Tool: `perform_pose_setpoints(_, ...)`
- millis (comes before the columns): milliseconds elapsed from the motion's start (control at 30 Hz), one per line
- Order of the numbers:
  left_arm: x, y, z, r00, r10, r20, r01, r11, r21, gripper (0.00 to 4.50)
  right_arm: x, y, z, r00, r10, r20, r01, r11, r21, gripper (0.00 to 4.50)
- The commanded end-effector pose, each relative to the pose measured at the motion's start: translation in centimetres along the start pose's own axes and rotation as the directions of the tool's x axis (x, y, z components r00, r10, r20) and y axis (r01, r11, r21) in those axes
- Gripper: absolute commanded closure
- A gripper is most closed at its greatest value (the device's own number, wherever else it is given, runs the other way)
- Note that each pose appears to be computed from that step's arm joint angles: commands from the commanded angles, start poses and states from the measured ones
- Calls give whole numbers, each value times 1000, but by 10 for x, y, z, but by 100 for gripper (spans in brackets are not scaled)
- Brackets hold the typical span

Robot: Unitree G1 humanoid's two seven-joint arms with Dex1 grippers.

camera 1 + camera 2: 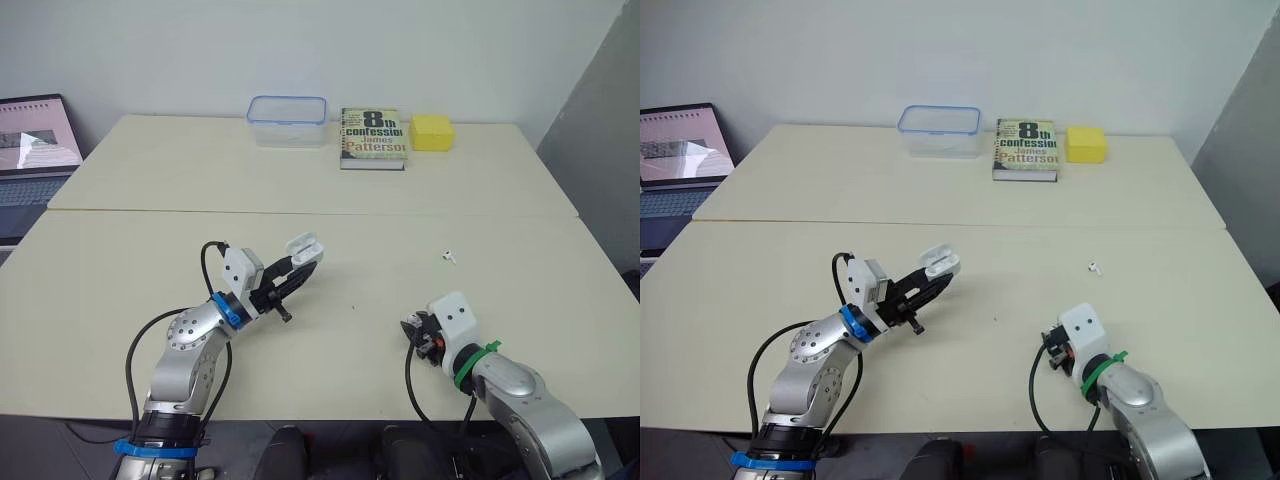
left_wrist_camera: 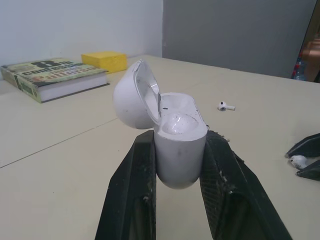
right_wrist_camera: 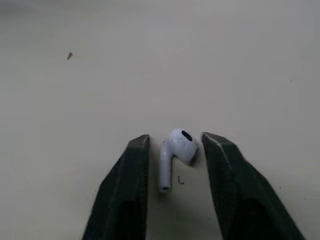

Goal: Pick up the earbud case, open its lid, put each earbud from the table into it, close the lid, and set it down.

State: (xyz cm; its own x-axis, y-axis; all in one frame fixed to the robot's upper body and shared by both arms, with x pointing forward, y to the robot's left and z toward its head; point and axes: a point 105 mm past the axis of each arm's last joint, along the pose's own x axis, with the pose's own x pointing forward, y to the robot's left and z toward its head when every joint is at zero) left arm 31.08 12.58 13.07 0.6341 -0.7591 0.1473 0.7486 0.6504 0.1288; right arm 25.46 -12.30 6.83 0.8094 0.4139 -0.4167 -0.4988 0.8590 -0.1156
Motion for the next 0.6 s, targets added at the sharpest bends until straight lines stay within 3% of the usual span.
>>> perform_pose_setpoints(33,0,-3,8,1000,-14,22,13,999,32,370,-8,-6,4,999,42,-15,-43,998,-50,402)
perform_pose_setpoints(200,-1,-7,7,1000,-13,19,13,1000,26,370,-17,-22,19,971,230,-62,-238,936,-259,405)
perform_pose_setpoints(333,-4,-11,7,1000,-12,11,12,1000,22,370,-33,-62,22,889,382,-250,-457,762,-458,405)
perform_pose_setpoints(500,-12,-15,8,1000,2,-4,-2,1000,15,370,-59,-100,12,740,447,-502,-670,547,-501,405)
perform_pose_setpoints(600,-15,-18,9,1000,2,-13,-2,1000,12,370,-67,-105,4,669,472,-574,-742,473,-476,405)
